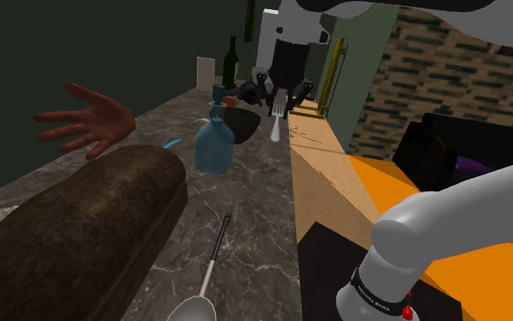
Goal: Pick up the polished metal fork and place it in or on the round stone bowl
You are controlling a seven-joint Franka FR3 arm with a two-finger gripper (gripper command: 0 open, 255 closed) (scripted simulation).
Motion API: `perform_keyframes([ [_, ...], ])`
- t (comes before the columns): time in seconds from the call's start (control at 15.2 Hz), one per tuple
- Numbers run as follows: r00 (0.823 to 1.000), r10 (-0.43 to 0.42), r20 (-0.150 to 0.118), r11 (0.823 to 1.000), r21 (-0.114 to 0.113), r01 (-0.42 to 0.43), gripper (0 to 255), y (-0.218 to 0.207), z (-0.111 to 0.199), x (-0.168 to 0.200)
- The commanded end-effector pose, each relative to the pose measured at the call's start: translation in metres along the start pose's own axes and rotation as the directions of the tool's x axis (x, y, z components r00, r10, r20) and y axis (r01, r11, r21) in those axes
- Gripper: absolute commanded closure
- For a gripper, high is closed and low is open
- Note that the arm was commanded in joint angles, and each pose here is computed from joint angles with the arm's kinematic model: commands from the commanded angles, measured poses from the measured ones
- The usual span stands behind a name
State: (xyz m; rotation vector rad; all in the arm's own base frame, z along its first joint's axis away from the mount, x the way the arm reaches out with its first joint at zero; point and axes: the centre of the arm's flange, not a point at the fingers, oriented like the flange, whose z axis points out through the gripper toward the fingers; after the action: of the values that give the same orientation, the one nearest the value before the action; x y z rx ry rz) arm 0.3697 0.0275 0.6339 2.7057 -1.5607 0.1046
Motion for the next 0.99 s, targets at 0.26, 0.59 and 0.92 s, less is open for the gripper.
perform_keyframes([
  [0.26, 1.000, 0.000, 0.001, 1.000, 0.000, 0.000, 255, -0.044, 0.003, 0.056],
  [0.59, 1.000, 0.000, 0.001, 1.000, 0.000, 0.000, 255, -0.085, 0.006, 0.108],
  [0.92, 1.000, 0.000, 0.001, 1.000, 0.000, 0.000, 255, -0.126, 0.009, 0.160],
])
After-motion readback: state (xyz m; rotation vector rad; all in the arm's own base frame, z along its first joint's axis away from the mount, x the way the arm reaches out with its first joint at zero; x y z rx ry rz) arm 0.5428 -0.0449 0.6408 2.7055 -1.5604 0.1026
